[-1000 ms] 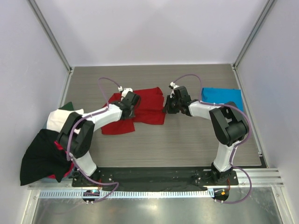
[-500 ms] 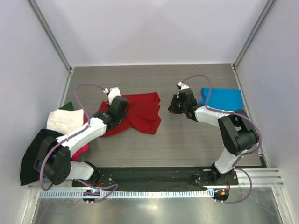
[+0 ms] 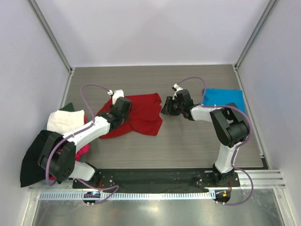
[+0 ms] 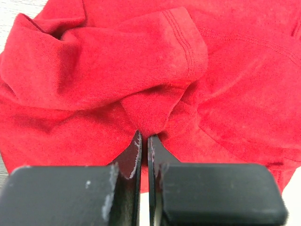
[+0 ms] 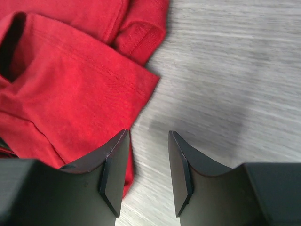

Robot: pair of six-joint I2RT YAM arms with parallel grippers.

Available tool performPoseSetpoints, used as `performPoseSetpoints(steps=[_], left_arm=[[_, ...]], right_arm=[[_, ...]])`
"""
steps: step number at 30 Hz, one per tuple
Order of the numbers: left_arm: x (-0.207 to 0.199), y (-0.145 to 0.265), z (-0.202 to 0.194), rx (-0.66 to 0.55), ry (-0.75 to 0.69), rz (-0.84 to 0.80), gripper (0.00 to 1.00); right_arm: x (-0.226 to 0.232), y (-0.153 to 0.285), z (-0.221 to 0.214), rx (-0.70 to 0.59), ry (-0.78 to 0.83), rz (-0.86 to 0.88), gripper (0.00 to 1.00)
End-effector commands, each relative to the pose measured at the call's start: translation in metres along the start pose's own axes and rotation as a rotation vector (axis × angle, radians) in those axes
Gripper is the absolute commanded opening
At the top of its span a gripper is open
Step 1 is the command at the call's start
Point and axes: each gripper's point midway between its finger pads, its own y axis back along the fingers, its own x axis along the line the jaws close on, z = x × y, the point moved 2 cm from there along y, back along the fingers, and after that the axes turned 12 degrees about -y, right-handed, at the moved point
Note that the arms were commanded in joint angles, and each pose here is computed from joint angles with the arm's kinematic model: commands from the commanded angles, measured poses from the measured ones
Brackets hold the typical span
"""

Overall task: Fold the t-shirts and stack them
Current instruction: Flatten the tshirt out

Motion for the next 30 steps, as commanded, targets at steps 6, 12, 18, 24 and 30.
performPoseSetpoints(steps=[6, 12, 18, 24, 30], left_arm=[[-0.008, 0.0, 0.025, -0.059, 0.018, -0.03, 0.05], [-0.004, 0.0, 0.025, -0.05, 0.01, -0.005, 0.26], [-0.003, 0.0, 0.023, -0.044, 0.008, 0.006, 0.34], [-0.005, -0.003, 0.021, -0.026, -0.003, 0.005, 0.34], [-0.012, -0.014, 0.019, 0.004, -0.039, 0.0, 0.35]], right_arm=[[0.015, -0.021, 0.02, -0.039, -0.01, -0.015, 0.45], [0.009, -0.038, 0.013, -0.015, 0.038, -0.173, 0.45], [-0.006, -0.047, 0.01, -0.008, 0.057, -0.304, 0.38], [0.003, -0.036, 0.029, -0.089, 0.065, -0.305, 0.01], [0.018, 0.003, 0.038, -0.227, 0.078, -0.187, 0.01]])
